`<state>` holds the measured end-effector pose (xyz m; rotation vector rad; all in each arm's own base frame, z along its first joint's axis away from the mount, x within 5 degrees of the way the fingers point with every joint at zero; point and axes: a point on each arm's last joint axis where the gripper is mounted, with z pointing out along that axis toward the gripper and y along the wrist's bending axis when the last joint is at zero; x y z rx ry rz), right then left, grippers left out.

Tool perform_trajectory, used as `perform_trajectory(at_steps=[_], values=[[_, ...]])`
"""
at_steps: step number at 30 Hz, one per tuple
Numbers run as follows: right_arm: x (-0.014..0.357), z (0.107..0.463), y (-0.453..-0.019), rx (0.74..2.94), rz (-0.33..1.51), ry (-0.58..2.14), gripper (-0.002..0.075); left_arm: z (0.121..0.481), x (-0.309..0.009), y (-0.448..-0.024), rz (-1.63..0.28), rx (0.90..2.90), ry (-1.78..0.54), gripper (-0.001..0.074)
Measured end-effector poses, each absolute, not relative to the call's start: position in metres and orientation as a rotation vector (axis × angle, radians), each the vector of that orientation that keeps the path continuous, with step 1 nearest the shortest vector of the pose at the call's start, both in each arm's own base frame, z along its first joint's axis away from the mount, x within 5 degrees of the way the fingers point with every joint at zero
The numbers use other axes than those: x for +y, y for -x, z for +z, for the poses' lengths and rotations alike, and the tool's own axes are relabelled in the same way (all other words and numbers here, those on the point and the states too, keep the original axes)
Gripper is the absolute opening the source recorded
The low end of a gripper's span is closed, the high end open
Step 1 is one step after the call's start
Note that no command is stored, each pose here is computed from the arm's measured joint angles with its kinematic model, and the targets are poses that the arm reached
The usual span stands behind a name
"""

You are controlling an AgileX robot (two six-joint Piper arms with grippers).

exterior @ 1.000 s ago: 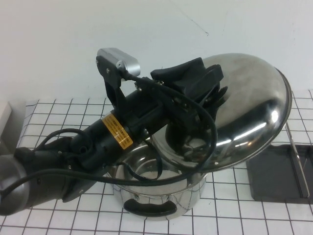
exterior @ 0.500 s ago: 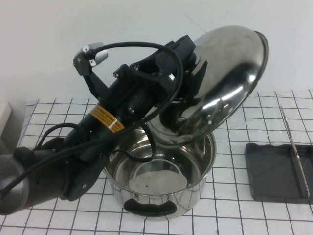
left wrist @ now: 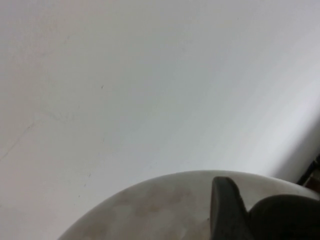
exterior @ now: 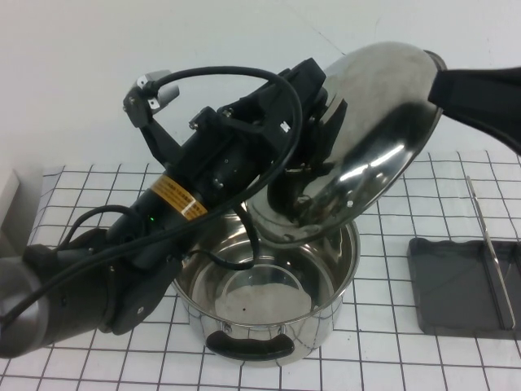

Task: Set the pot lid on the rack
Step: Hand over the pot lid, then place the pot lid on the pot rack

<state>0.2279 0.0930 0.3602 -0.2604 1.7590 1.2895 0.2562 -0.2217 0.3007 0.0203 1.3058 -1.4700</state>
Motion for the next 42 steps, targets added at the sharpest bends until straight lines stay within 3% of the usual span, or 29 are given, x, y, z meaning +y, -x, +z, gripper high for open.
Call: perform_trajectory(at_steps=[11, 14, 19, 23, 26, 29, 32, 39, 42], values=[[0.101, 0.354, -0.263, 1.813, 1.42, 0.241, 0.0427, 0.3, -0.226, -0.252, -1.481, 1.313, -0.106, 0.0317], [0.104, 0.347, -0.268, 1.832, 1.457, 0.245, 0.0353, 0.298, -0.227, -0.252, -1.479, 1.324, -0.115, 0.0317], [0.11, 0.348, -0.267, 1.814, 1.504, 0.264, 0.014, 0.284, -0.231, -0.257, -1.475, 1.366, -0.116, 0.0319], [0.111, 0.346, -0.267, 1.805, 1.48, 0.306, 0.0115, 0.277, -0.234, -0.259, -1.483, 1.391, -0.121, 0.0328], [0.111, 0.344, -0.268, 1.8, 1.413, 0.366, 0.005, 0.272, -0.236, -0.261, -1.465, 1.426, -0.139, 0.0419], [0.111, 0.342, -0.269, 1.795, 1.364, 0.407, 0.0048, 0.269, -0.235, -0.262, -1.45, 1.436, -0.171, 0.0536], [0.111, 0.343, -0.268, 1.778, 1.339, 0.438, 0.0048, 0.27, -0.227, -0.268, -1.432, 1.419, -0.192, 0.0594], [0.101, 0.357, -0.26, 1.724, 1.24, 0.459, 0.0048, 0.268, -0.199, -0.286, -1.402, 1.438, -0.202, 0.0611], [0.092, 0.365, -0.254, 1.712, 1.157, 0.467, 0.0048, 0.268, -0.183, -0.294, -1.396, 1.463, -0.2, 0.0566]])
